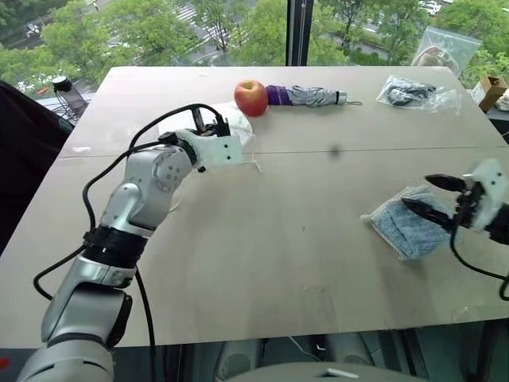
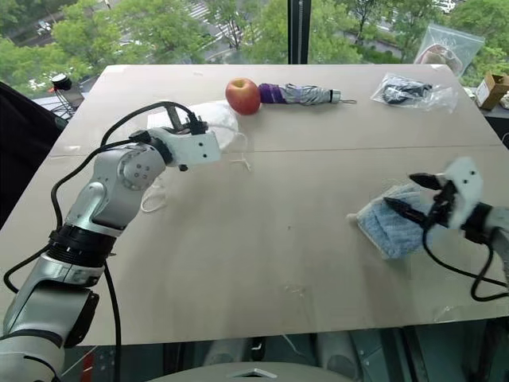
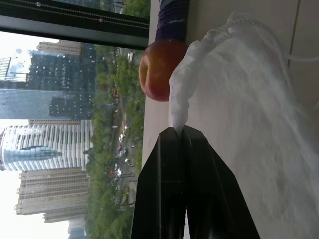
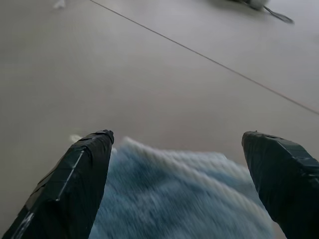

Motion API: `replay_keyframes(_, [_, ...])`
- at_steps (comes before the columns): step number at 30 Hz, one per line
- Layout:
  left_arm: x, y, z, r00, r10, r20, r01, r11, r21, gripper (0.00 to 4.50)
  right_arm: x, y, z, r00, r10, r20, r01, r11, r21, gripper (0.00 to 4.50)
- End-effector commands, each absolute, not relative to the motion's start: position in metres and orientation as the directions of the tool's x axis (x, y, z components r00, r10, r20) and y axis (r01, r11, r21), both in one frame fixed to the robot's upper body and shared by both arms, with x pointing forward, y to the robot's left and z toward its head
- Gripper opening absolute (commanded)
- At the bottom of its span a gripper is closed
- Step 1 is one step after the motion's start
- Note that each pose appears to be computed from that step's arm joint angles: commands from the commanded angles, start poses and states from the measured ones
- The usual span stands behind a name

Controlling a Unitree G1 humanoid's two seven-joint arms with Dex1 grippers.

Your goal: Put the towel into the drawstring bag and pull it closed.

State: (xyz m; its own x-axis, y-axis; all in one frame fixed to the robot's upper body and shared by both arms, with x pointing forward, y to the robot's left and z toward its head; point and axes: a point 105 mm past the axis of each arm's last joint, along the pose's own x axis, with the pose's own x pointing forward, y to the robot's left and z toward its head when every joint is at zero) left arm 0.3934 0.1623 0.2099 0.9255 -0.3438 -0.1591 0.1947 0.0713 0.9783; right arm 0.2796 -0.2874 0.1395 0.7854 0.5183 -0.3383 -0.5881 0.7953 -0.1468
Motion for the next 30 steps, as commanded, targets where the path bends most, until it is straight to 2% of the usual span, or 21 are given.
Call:
replay_keyframes(1, [0.389, 0.151, 0.221, 0.912, -0.385, -0.139, 0.184, 0.084, 0.979, 0.01, 0.265, -0.298, 0.138, 0.79, 0.48, -0.382, -0.558, 0.821, -0.121, 4.4])
replay_keyframes(5, [0.389, 0.148, 0.211, 0.903, -0.396, -0.169, 0.218, 0.082, 0.973, 0.01, 0.258, -0.298, 0.117, 0.786, 0.432, -0.443, -0.513, 0.855, -0.076, 4.4])
replay_keyframes(8, [0.39, 0.148, 0.208, 0.901, -0.396, -0.176, 0.228, 0.088, 0.97, 0.01, 0.248, -0.282, 0.092, 0.72, 0.473, -0.508, -0.528, 0.848, 0.042, 4.4])
replay_keyframes(11, [0.391, 0.15, 0.208, 0.904, -0.388, -0.178, 0.239, 0.114, 0.964, 0.01, 0.247, -0.262, 0.084, 0.678, 0.543, -0.496, -0.533, 0.827, 0.177, 4.4])
replay_keyframes(14, [0.39, 0.148, 0.211, 0.904, -0.391, -0.17, 0.241, 0.139, 0.961, 0.01, 0.253, -0.252, 0.079, 0.672, 0.561, -0.484, -0.508, 0.824, 0.251, 4.4])
replay_keyframes(20, [0.387, 0.147, 0.211, 0.899, -0.398, -0.181, 0.257, 0.146, 0.955, 0.01, 0.265, -0.236, 0.048, 0.633, 0.517, -0.576, -0.525, 0.834, 0.171, 4.4])
replay_keyframes(23, [0.387, 0.147, 0.21, 0.899, -0.396, -0.186, 0.264, 0.152, 0.952, 0.0, 0.268, -0.238, 0.035, 0.632, 0.466, -0.619, -0.531, 0.842, 0.092, 3.6])
replay_keyframes(24, [0.386, 0.147, 0.209, 0.898, -0.397, -0.189, 0.268, 0.153, 0.951, 0.0, 0.269, -0.238, 0.033, 0.633, 0.46, -0.622, -0.532, 0.843, 0.082, 3.2])
replay_keyframes(27, [0.385, 0.147, 0.207, 0.897, -0.397, -0.197, 0.278, 0.157, 0.948, 0.0, 0.272, -0.235, 0.031, 0.636, 0.471, -0.611, -0.534, 0.84, 0.092, 1.67])
replay_keyframes(28, [0.385, 0.148, 0.207, 0.9, -0.391, -0.193, 0.278, 0.175, 0.944, 0.0, 0.273, -0.235, 0.03, 0.636, 0.474, -0.61, -0.536, 0.839, 0.092, 1.31])
replay_keyframes(29, [0.386, 0.149, 0.209, 0.905, -0.383, -0.184, 0.277, 0.202, 0.939, 0.0, 0.273, -0.234, 0.03, 0.637, 0.476, -0.607, -0.538, 0.838, 0.092, 0.73])
replay_keyframes(30, [0.387, 0.149, 0.209, 0.908, -0.379, -0.179, 0.276, 0.219, 0.936, 0.0, 0.274, -0.234, 0.031, 0.638, 0.479, -0.603, -0.539, 0.837, 0.094, 0.37])
